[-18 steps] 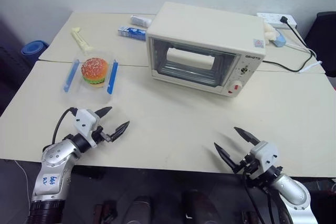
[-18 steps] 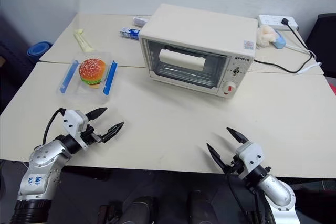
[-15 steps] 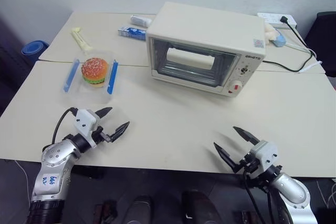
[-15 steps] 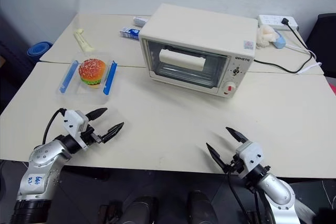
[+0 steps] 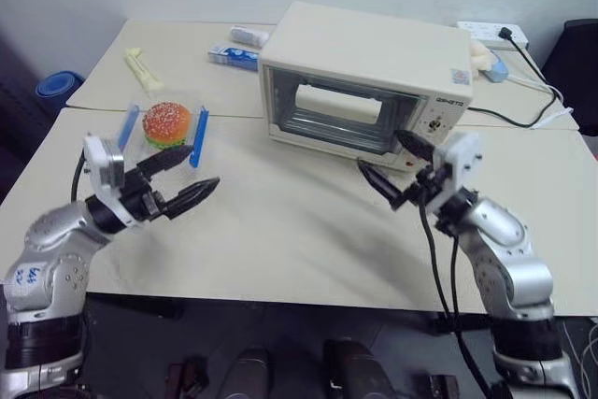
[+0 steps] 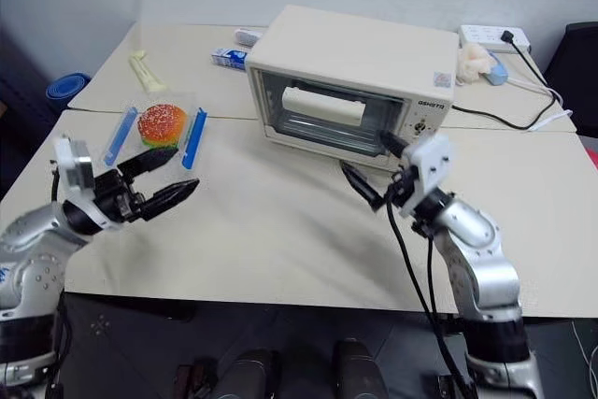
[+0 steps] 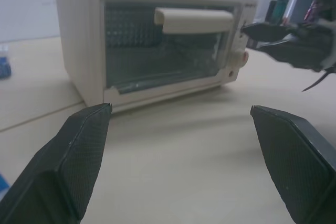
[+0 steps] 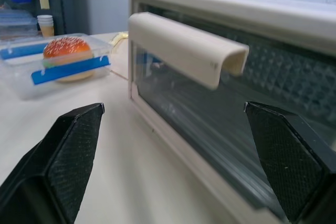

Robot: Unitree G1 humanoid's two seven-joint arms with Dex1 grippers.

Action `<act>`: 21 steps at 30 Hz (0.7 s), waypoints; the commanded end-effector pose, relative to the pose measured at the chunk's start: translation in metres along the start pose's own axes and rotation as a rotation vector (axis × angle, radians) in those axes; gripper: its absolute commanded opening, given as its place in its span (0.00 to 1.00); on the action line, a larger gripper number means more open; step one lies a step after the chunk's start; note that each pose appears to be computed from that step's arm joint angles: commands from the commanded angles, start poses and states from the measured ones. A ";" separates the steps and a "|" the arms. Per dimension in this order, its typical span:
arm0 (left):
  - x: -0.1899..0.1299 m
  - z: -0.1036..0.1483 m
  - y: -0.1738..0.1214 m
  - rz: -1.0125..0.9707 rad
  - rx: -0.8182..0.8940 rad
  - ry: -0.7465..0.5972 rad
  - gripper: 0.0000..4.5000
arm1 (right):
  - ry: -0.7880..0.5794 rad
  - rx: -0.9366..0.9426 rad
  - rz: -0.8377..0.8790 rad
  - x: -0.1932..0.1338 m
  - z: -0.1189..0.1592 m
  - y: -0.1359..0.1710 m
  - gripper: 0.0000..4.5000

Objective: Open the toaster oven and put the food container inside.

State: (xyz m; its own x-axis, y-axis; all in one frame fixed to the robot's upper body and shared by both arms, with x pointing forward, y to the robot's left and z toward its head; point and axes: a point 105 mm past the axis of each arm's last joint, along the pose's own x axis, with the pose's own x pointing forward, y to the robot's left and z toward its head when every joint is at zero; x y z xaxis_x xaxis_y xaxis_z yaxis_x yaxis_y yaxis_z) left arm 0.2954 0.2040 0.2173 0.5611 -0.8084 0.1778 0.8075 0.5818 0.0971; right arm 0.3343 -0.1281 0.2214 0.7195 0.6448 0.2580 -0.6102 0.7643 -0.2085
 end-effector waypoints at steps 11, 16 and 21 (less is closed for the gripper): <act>0.004 0.002 -0.004 0.005 0.009 -0.015 1.00 | -0.014 -0.047 0.203 0.013 0.011 0.038 0.99; 0.014 0.014 0.012 0.017 0.026 -0.053 0.96 | 0.061 -0.098 0.286 -0.011 -0.006 0.053 1.00; 0.041 0.023 0.039 0.053 0.090 -0.073 0.68 | 0.098 -0.151 0.304 -0.020 -0.018 0.051 1.00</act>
State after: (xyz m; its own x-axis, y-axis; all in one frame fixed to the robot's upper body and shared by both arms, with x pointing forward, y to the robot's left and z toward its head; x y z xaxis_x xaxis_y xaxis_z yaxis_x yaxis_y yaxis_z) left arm 0.3408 0.1981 0.2474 0.5835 -0.7716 0.2534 0.7678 0.6258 0.1373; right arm 0.2994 -0.1041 0.1787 0.5703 0.8200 0.0483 -0.7610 0.5495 -0.3449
